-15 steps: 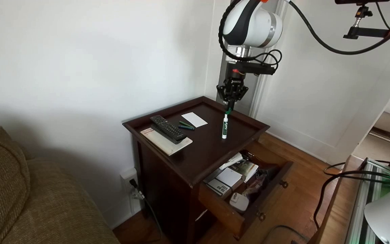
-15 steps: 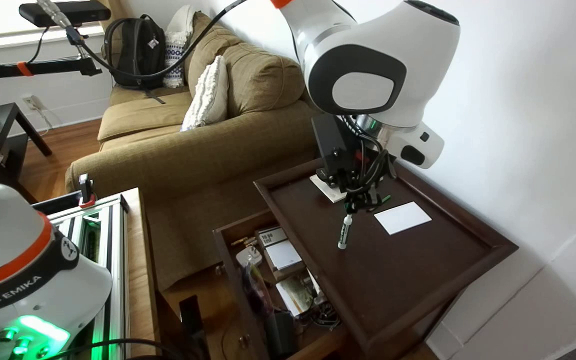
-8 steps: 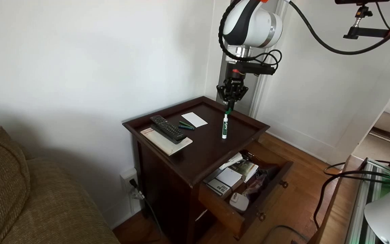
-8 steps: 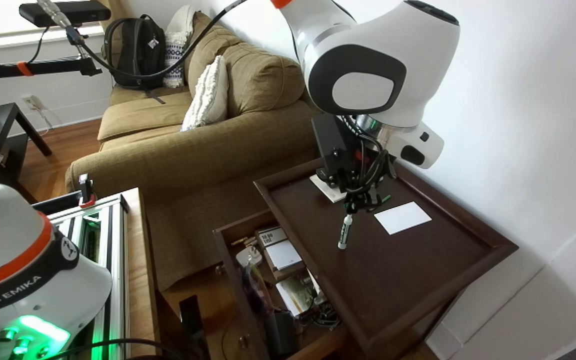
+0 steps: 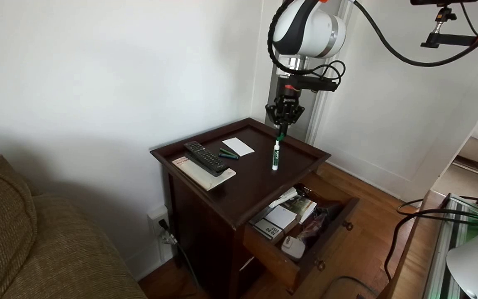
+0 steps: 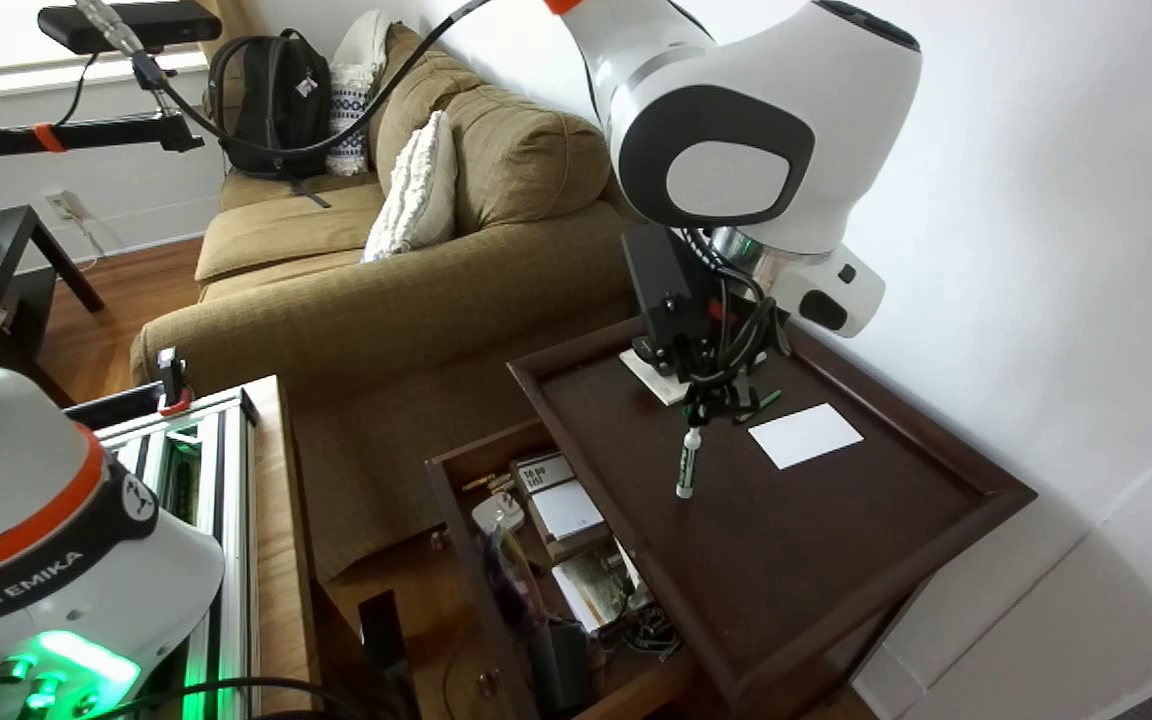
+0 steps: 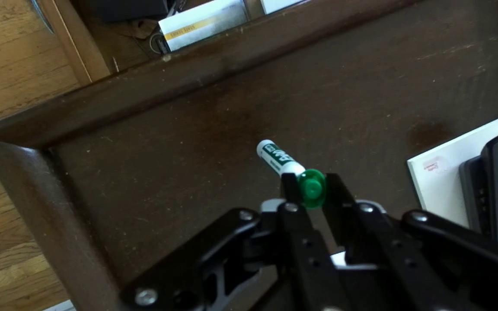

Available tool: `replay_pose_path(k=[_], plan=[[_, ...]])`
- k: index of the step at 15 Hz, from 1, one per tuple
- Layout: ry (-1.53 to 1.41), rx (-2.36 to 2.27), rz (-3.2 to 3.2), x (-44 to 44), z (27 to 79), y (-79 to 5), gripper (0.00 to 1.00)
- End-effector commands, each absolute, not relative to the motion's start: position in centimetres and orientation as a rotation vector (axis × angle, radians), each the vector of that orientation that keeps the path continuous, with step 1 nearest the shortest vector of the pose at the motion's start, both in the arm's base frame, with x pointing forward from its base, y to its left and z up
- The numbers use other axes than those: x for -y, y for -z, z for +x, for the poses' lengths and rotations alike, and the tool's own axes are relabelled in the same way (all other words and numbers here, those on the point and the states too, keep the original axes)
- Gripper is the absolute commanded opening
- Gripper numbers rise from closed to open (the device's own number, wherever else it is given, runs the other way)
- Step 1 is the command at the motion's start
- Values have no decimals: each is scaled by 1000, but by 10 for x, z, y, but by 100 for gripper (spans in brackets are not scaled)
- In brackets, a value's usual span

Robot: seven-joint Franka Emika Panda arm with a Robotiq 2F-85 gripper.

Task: Put the green cap on the marker

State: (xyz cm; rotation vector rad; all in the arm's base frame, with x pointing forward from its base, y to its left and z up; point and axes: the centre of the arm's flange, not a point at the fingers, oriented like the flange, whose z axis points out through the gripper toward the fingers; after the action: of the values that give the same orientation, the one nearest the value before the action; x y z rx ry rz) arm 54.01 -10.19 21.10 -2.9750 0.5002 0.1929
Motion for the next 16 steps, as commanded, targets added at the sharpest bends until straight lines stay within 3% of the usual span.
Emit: replay_pose_path(k=[1,16], plan=[[-257,-513,-2943,103,541,-214,5],[-331,-600,-2880,119,551,-213,5]])
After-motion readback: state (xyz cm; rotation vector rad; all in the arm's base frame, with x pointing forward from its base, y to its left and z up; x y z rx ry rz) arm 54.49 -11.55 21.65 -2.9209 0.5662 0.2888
